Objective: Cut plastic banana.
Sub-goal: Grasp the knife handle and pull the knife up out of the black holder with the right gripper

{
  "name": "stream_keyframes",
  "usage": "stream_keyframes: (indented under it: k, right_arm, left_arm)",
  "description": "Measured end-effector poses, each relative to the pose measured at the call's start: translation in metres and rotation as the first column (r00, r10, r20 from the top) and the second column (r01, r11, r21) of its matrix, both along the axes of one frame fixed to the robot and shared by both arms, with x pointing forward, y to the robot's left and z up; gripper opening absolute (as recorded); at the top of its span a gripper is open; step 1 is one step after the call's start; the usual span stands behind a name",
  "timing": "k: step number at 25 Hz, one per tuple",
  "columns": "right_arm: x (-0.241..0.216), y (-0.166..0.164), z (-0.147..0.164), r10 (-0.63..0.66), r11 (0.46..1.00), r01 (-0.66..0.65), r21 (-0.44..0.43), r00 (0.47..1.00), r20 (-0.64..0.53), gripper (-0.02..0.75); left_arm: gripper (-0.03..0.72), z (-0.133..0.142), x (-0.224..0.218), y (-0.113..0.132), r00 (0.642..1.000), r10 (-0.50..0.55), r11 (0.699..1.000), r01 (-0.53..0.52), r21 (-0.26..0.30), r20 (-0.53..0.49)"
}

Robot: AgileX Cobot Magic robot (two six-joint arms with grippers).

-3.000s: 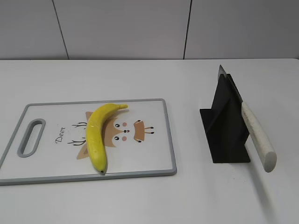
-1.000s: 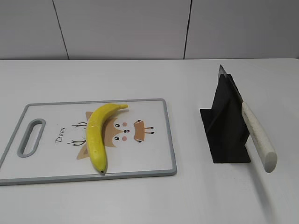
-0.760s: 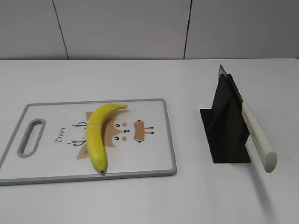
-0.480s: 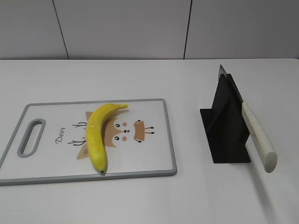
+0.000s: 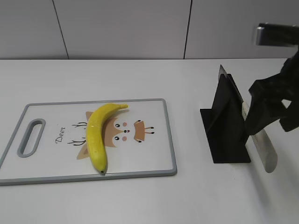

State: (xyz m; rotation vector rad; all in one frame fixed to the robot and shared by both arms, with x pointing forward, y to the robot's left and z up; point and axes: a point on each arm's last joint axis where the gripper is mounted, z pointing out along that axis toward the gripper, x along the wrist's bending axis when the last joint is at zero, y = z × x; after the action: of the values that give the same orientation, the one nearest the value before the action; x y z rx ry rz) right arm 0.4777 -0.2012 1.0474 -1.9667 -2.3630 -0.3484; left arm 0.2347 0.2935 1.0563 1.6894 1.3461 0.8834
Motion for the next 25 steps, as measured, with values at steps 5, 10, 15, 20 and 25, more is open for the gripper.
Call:
stream_keyframes:
  k: [5, 10, 15, 20, 25]
  right_arm:
    - [0.020, 0.007, -0.035, -0.011, 1.000, 0.008, -0.028, 0.996, -0.083, 0.540]
    - [0.031, 0.010, -0.061, -0.016, 0.998, 0.008, -0.055, 0.989, -0.150, 0.507]
    - [0.036, 0.012, -0.073, -0.021, 0.998, 0.010, -0.065, 0.985, -0.169, 0.493]
    - [0.034, 0.011, -0.073, -0.050, 0.997, 0.037, -0.073, 0.981, -0.187, 0.187]
    - [0.032, 0.010, -0.061, -0.065, 0.997, 0.057, -0.057, 0.987, -0.145, 0.190]
  left_arm:
    - [0.594, 0.000, 0.000, 0.000, 1.000, 0.000, 1.000, 0.000, 0.000, 0.000]
    - [0.593, 0.000, 0.000, 0.000, 1.000, 0.000, 1.000, 0.000, 0.000, 0.000]
    - [0.593, 0.000, 0.000, 0.000, 1.000, 0.000, 1.000, 0.000, 0.000, 0.001]
    - [0.593, 0.000, 0.000, 0.000, 1.000, 0.000, 1.000, 0.000, 0.000, 0.001]
    - [0.591, 0.000, 0.000, 0.000, 1.000, 0.000, 1.000, 0.000, 0.000, 0.002]
